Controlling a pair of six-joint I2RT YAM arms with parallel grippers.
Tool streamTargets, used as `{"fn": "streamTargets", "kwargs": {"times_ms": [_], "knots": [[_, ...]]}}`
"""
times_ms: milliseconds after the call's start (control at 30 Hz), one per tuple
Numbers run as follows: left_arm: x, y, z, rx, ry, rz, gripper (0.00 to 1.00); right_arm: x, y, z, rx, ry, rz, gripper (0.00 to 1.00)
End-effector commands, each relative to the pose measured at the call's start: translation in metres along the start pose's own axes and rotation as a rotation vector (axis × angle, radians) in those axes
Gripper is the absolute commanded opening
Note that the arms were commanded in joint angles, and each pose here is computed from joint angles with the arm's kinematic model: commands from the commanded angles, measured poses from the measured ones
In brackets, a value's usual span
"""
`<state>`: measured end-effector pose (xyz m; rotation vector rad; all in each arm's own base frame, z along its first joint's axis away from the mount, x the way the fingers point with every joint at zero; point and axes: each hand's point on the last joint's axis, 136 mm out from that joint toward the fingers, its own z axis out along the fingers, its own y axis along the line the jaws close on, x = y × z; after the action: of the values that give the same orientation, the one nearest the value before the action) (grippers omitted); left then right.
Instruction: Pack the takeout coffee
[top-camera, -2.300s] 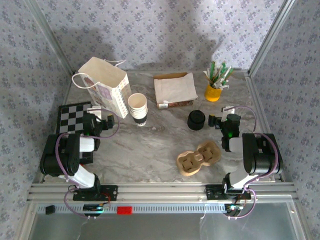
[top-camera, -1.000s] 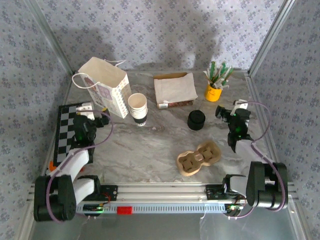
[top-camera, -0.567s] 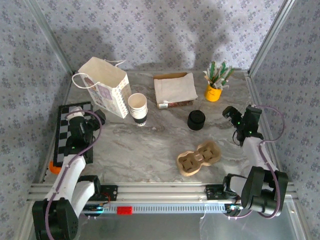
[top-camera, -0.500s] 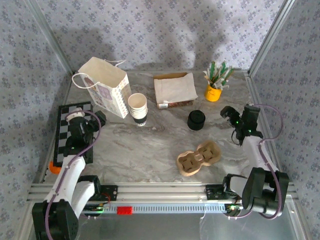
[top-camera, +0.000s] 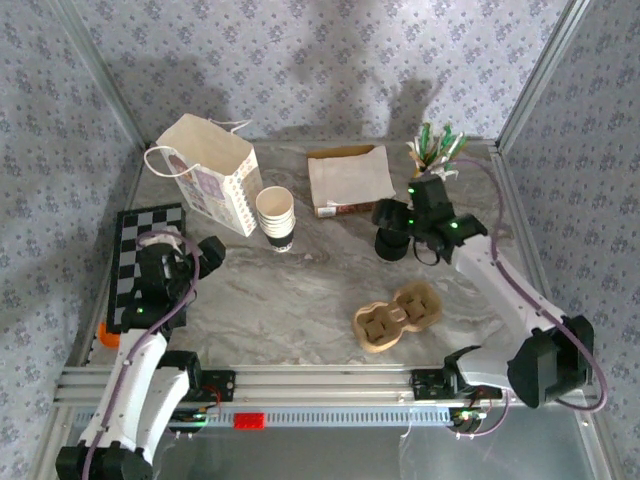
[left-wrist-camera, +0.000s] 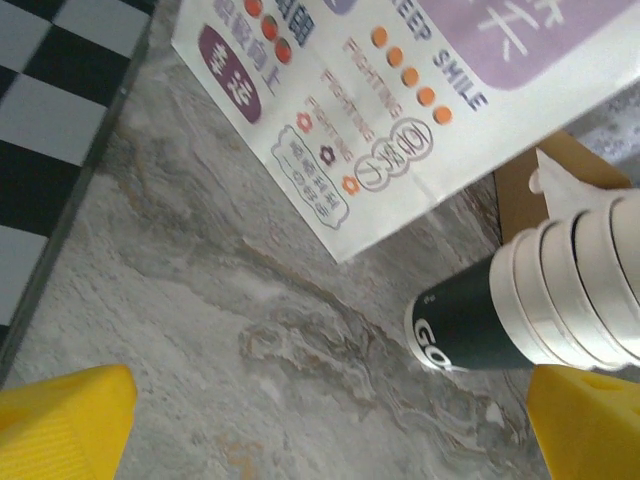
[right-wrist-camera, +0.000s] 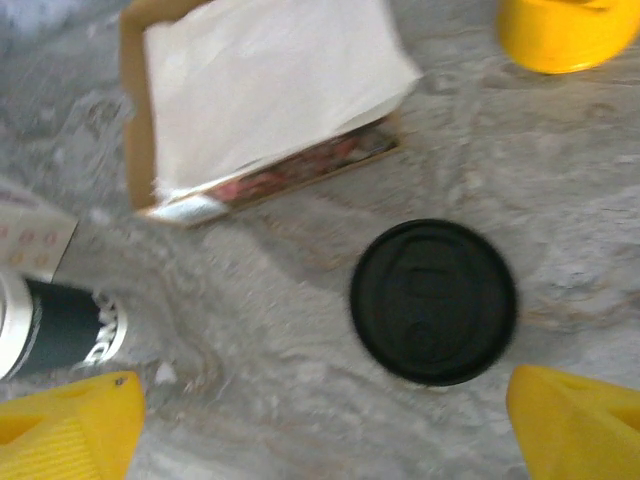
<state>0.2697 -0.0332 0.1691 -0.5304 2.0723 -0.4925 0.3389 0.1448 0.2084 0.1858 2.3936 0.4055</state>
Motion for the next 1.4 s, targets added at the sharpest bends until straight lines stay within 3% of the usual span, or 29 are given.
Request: {"fn": "streamTargets", "kwargs": {"times_ms": [0,333,633,1367], "knots": [[0.002,-0.02,-0.009,0.056,0.045,0.004,1.0,0.003,0.021,-0.012,0.076,0.034,-0.076,0.92],[0.008,-0.04,-0.01,0.064,0.073,0.06,1.0,-0.008,0.134,0.005,-0.023,0.017,-0.232,0.8],[0.005,-0.042,-0.012,0.047,0.076,0.079,1.0,-0.011,0.208,0.04,-0.078,0.034,-0.32,0.64],[0.008,-0.042,-0.008,0.043,0.096,0.077,1.0,0.014,0.226,0.086,0.013,0.13,-0.445,0.26]]}}
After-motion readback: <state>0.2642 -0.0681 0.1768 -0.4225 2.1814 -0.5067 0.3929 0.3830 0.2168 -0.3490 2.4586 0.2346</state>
